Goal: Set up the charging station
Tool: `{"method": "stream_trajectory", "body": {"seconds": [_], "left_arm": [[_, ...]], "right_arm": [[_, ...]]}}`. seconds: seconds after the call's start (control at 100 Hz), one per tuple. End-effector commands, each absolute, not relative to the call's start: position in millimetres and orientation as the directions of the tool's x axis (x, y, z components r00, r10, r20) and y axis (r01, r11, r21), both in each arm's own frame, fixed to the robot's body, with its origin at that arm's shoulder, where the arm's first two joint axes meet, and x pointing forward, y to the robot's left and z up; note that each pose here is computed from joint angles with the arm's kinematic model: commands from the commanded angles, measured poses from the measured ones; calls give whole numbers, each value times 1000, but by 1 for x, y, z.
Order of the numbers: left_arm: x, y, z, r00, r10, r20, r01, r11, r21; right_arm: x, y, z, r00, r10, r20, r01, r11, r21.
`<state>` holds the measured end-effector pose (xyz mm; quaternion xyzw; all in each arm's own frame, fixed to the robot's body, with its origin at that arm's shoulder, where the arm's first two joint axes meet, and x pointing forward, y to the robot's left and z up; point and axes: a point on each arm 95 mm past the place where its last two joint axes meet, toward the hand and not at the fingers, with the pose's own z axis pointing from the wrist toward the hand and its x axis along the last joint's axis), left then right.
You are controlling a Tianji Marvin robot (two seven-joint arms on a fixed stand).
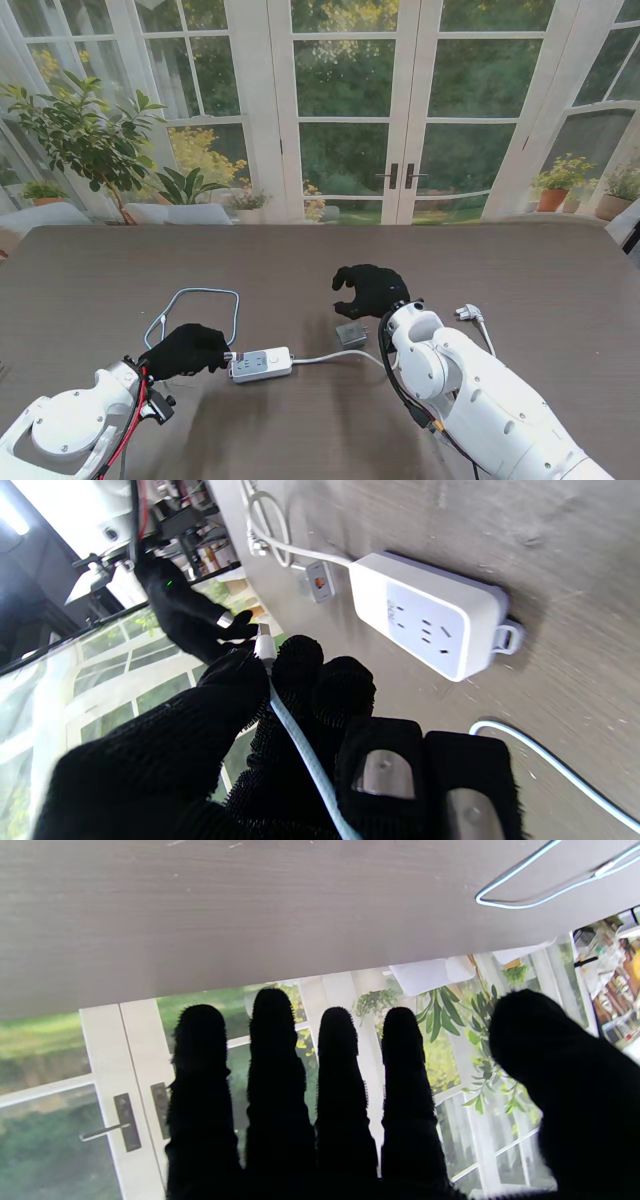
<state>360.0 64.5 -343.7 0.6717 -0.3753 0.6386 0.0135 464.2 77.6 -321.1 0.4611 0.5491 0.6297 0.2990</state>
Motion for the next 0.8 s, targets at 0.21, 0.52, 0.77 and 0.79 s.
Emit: {"method": "stream_trajectory", "body": {"seconds": [0.21, 0.52, 0.77, 0.79], "left_arm": [[365, 60, -347, -49, -398, 916, -560, -748, -355], [369, 55, -346, -34, -346, 938, -567, -765, -303], [370, 54, -345, -25, -323, 946, -573, -771, -278], [370, 54, -345, -24, -324, 946, -574, -770, -279]], "right_arm": [[464, 64, -335, -466, 878, 110, 125, -57, 990], [469, 61, -347, -510, 860, -2, 115, 71, 991], [473, 70, -357, -520, 851, -74, 92, 142, 985], [473, 71, -358, -520, 851, -79, 90, 146, 985]]}}
